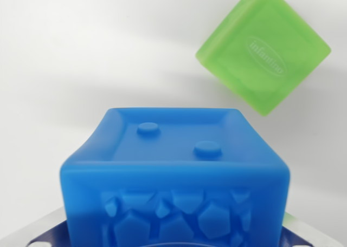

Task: Stack cube

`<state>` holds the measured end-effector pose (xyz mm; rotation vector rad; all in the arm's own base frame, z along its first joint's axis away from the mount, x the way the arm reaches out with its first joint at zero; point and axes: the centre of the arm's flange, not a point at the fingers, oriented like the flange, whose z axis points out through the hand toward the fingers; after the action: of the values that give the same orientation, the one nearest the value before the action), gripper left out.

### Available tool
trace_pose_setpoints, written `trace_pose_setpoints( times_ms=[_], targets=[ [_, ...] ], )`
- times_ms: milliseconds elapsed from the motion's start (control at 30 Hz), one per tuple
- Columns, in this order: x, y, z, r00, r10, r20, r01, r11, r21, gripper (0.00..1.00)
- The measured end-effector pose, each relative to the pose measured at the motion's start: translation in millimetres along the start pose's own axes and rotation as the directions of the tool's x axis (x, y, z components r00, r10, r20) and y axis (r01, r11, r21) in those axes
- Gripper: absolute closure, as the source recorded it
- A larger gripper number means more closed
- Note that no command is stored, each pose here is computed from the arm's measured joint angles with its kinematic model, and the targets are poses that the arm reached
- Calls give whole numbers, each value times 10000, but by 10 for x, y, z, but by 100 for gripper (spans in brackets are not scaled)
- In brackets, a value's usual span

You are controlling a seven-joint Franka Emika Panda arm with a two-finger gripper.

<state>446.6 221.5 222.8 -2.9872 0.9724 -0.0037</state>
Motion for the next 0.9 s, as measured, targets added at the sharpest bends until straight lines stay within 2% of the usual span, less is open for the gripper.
trace_pose_setpoints(
  times_ms=[267, 467, 667, 900],
  targets=[
    [71, -2, -54, 9980, 634, 0, -634, 9980, 1, 100],
    [127, -6, -99, 9936, 1127, -5, -1127, 9936, -3, 100],
    [183, -6, -137, 9866, 1629, -12, -1629, 9867, 1, 100],
    [258, -13, -195, 9737, 2276, -13, -2276, 9737, 3, 100]
  ],
)
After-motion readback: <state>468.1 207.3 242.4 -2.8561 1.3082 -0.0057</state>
